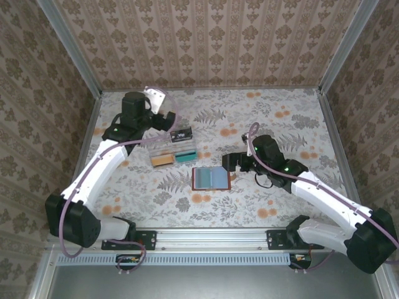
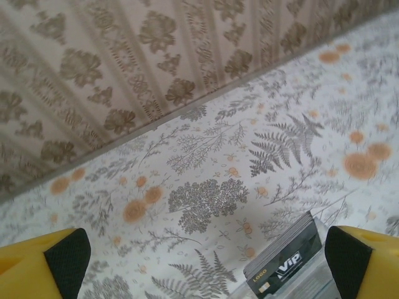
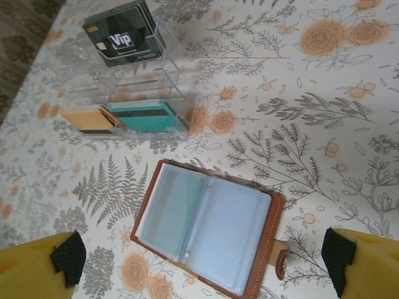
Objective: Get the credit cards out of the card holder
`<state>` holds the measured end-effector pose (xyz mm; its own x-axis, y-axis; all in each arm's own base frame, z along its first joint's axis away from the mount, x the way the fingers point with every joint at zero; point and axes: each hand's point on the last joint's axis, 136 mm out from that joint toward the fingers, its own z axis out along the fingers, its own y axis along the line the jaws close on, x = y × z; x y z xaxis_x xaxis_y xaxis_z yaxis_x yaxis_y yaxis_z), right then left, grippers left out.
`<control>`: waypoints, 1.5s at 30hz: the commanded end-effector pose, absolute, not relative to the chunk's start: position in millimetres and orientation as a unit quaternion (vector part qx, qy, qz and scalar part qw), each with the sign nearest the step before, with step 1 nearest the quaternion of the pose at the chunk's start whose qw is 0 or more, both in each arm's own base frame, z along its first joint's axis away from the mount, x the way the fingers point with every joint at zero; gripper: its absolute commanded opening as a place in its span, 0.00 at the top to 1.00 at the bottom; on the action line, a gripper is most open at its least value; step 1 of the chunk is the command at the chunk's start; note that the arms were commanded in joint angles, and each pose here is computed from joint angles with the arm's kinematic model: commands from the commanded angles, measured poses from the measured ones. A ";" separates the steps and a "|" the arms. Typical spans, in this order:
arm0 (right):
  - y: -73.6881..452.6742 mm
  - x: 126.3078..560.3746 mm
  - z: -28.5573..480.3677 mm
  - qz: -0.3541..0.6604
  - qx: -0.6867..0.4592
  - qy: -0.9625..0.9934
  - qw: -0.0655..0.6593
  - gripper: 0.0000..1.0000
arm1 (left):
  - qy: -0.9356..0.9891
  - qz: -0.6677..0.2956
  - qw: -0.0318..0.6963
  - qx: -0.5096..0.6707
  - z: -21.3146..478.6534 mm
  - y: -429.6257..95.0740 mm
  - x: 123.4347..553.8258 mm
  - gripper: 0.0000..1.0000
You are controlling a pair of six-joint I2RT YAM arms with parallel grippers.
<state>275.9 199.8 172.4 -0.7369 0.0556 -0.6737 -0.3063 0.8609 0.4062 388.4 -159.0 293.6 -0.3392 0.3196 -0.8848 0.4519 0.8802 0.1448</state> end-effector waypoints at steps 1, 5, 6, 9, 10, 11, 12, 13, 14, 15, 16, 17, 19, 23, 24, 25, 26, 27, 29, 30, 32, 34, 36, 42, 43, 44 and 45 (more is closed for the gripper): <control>196.8 282.4 174.9 0.207 -0.070 0.905 0.365 0.00 | 0.851 -0.122 0.493 0.135 289.5 -143.1 366.8 0.00; 206.5 280.8 159.1 0.184 -0.081 0.921 0.333 0.00 | 0.855 -0.174 0.486 0.057 279.7 -129.9 341.9 0.00; 209.6 280.0 154.3 0.181 -0.083 0.925 0.325 0.00 | 0.852 -0.187 0.486 0.053 275.5 -130.0 334.7 0.00; 219.5 275.5 136.4 0.174 -0.092 0.934 0.299 0.05 | 0.855 -0.211 0.473 0.029 256.5 -126.6 312.6 0.05; 221.1 274.0 130.5 0.169 -0.094 0.937 0.290 0.09 | 0.858 -0.217 0.464 0.019 250.3 -125.2 306.1 0.07; 222.9 272.5 123.1 0.164 -0.094 0.941 0.279 0.16 | 0.865 -0.226 0.449 0.002 241.1 -123.8 298.0 0.09; 225.5 270.6 115.2 0.168 -0.090 0.945 0.266 0.29 | 0.873 -0.238 0.426 -0.016 229.2 -123.8 289.4 0.11; 227.8 268.7 108.0 0.172 -0.085 0.947 0.256 0.37 | 0.878 -0.252 0.405 -0.034 220.3 -125.4 283.2 0.14; 230.5 266.3 98.4 0.178 -0.080 0.950 0.244 0.45 | 0.886 -0.268 0.376 -0.050 207.9 -128.7 275.1 0.16; 233.7 264.6 94.6 0.186 -0.077 0.950 0.240 0.49 | 0.892 -0.279 0.349 -0.062 195.7 -132.4 268.4 0.19; 234.7 262.6 81.1 0.180 -0.074 0.955 0.225 0.51 | 0.896 -0.293 0.327 -0.061 186.9 -139.3 262.4 0.24; 234.7 260.6 73.2 0.175 -0.071 0.958 0.218 0.55 | 0.902 -0.300 0.306 -0.060 176.6 -146.2 255.4 0.28; 233.1 258.0 61.0 0.166 -0.063 0.962 0.207 0.66 | 0.912 -0.295 0.278 -0.057 159.0 -157.1 243.7 0.31; 229.4 254.0 38.5 0.145 -0.059 0.970 0.184 0.71 | 0.928 -0.283 0.242 -0.021 133.7 -187.2 226.2 0.36; 226.3 254.1 34.4 0.134 -0.057 0.972 0.182 0.74 | 0.930 -0.284 0.233 -0.017 129.5 -195.2 224.2 0.36; 222.6 254.1 30.7 0.123 -0.053 0.974 0.180 0.76 | 0.932 -0.284 0.225 -0.014 125.2 -201.4 222.6 0.37; 220.0 254.6 27.2 0.115 -0.050 0.976 0.180 0.76 | 0.932 -0.289 0.217 -0.010 121.3 -210.5 221.4 0.39; 218.5 253.5 23.5 0.113 -0.048 0.976 0.178 0.77 | 0.933 -0.293 0.209 -0.005 116.7 -218.2 219.7 0.40; 219.3 252.8 20.2 0.116 -0.047 0.976 0.178 0.77 | 0.933 -0.298 0.200 0.002 108.5 -230.3 217.8 0.42; 219.9 252.7 18.7 0.118 -0.047 0.976 0.176 0.78 | 0.933 -0.304 0.194 0.004 104.1 -237.2 216.3 0.43; 221.5 252.3 15.7 0.117 -0.052 0.977 0.173 0.80 | 0.931 -0.318 0.180 0.009 96.5 -248.7 215.1 0.45; 221.8 253.1 13.2 0.113 -0.057 0.977 0.169 0.83 | 0.933 -0.319 0.165 0.014 87.4 -255.9 214.8 0.51; 222.7 253.2 12.3 0.111 -0.059 0.978 0.168 0.86 | 0.932 -0.329 0.149 0.020 80.3 -265.7 214.3 0.57; 222.6 253.9 10.4 0.110 -0.057 0.978 0.168 0.87 | 0.940 -0.315 0.127 0.021 59.3 -271.4 216.4 0.59; 223.2 254.0 10.2 0.111 -0.056 0.978 0.167 0.87 | 0.942 -0.312 0.124 0.020 56.6 -270.8 216.3 0.59; 223.4 254.1 10.1 0.112 -0.056 0.978 0.168 0.87 | 0.945 -0.305 0.120 0.018 52.6 -269.4 215.9 0.60; 223.2 253.8 9.5 0.111 -0.054 0.978 0.167 0.87 | 0.948 -0.297 0.116 0.017 48.6 -267.7 215.4 0.61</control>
